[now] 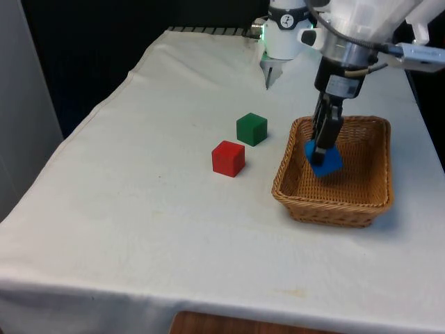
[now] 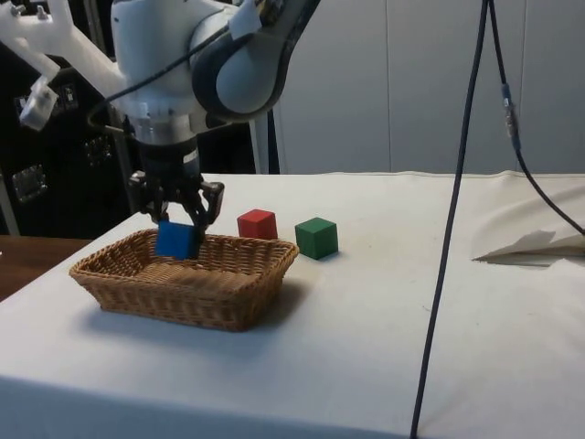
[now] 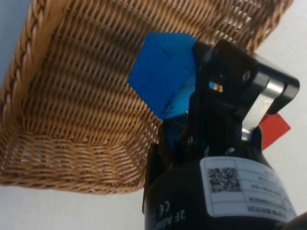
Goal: Pick up the blue cube and place it into the basket.
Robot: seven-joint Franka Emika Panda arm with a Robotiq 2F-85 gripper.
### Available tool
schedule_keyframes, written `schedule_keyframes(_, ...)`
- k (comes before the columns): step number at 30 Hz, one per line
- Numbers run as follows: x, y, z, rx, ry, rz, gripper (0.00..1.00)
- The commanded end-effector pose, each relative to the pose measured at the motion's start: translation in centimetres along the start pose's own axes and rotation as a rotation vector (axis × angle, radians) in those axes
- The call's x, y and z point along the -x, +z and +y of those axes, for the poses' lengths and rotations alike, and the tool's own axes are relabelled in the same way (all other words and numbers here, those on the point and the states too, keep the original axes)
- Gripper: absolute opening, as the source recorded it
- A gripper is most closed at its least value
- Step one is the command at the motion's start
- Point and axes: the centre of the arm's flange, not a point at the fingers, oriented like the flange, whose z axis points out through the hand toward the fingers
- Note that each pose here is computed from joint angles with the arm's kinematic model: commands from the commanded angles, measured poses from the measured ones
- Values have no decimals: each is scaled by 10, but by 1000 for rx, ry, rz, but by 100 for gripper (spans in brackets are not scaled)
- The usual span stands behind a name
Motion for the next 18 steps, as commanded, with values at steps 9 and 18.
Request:
schedule_keyframes(9, 8, 11, -1, 1, -4, -22, 0)
schedule_keyframes(18, 14, 13, -1, 7, -9, -14, 0)
